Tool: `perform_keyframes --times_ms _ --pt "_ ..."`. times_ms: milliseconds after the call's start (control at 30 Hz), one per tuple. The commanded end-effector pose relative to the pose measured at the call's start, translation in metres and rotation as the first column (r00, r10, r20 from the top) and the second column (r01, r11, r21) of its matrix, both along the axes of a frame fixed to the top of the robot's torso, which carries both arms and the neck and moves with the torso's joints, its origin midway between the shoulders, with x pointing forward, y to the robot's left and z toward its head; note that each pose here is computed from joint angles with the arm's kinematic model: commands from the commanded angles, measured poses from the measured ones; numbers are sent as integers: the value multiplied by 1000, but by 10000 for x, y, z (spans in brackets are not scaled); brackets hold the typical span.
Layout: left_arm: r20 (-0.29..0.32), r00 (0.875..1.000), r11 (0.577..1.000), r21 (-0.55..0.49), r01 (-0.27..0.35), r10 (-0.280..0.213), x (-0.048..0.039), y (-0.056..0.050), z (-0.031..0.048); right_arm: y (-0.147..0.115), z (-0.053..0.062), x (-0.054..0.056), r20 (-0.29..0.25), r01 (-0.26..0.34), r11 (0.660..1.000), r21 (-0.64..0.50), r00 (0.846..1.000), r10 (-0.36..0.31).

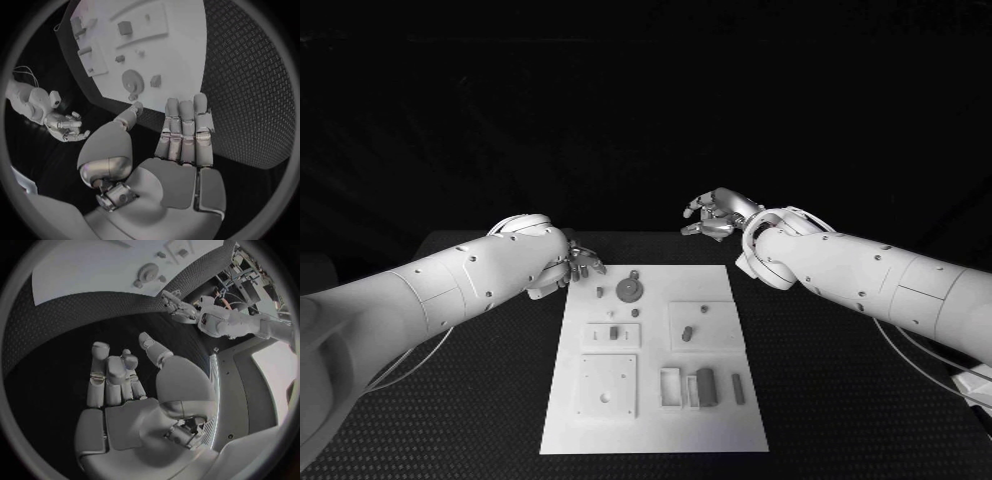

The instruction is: Assemble the parts on the task board

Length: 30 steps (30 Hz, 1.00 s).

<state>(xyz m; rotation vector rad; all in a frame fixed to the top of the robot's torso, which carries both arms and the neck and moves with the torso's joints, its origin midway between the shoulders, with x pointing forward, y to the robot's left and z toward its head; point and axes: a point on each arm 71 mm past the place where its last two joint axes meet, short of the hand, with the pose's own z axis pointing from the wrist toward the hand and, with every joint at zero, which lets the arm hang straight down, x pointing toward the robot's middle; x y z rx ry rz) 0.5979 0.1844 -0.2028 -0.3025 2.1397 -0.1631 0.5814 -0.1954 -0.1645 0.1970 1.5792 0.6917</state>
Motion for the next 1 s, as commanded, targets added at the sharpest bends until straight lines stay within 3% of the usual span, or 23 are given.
perform_keyframes --times_ms 33,600,1000 --pt "-45 999 999 36 31 -30 -12 -27 -74 24 0 -7 0 -15 1000 -4 1000 15" --pt "-86 995 998 26 57 -55 -62 -104 -255 51 0 -11 -1 -20 1000 -3 1000 20" --pt "-88 994 998 3 65 -64 -75 -139 -277 63 -1 -9 -2 -22 1000 -3 1000 22"
